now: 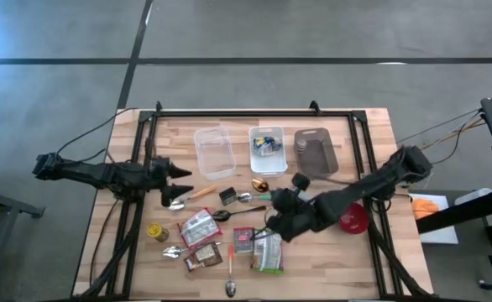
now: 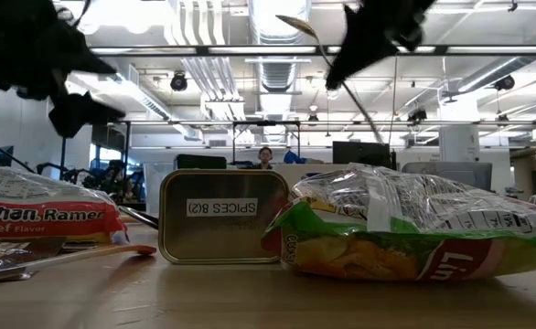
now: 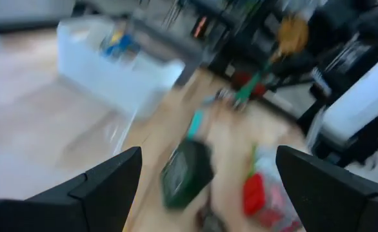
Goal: Pick & Place Food Item
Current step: Put the gold spoon into the transparent bin
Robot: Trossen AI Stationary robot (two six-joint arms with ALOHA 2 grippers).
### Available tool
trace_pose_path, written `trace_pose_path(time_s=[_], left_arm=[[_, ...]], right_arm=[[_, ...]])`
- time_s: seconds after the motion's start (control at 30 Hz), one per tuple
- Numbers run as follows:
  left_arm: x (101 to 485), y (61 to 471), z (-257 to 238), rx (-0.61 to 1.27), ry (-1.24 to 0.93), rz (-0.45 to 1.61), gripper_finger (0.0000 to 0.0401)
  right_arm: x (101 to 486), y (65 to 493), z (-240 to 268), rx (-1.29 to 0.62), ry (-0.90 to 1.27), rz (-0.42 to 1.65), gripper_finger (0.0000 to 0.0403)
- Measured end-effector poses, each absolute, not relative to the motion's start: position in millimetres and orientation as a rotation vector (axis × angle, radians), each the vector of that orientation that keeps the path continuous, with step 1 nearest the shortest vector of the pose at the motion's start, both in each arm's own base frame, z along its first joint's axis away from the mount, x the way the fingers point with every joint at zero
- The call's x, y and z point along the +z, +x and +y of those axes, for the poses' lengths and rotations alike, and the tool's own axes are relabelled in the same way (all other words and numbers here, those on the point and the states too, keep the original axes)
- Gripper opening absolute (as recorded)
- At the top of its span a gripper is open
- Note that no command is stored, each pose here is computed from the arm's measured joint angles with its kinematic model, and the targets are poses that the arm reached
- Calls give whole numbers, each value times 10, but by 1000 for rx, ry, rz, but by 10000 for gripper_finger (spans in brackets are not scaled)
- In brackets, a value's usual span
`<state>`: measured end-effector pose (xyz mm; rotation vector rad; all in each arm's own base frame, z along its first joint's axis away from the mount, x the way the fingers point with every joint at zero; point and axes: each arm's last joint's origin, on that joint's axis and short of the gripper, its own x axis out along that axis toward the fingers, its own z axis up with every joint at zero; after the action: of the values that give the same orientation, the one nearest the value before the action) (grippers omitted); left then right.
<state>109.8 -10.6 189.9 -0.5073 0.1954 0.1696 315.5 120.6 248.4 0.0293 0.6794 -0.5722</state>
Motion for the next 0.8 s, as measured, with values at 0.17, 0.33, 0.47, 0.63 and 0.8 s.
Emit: trace_pose_path(time_s=[0.17, 0.33, 0.47, 0.63, 0.8], left_arm=[[2087, 1144, -107, 137, -443, 6, 363], [2213, 1200, -117, 106, -453, -135, 363], [2256, 1273, -129, 99, -431, -179, 363], [2255, 1450, -158, 111, -389, -140, 363], [2392, 1774, -211, 133, -301, -59, 363]], right_arm=[[2736, 3348, 954, -183, 151, 413, 8], [2803, 3388, 628, -126, 205, 272, 8], [2668, 3438, 480, -114, 220, 281, 8], [2532, 3564, 374, -108, 236, 292, 8], [2575, 3790, 337, -111, 264, 252, 8]])
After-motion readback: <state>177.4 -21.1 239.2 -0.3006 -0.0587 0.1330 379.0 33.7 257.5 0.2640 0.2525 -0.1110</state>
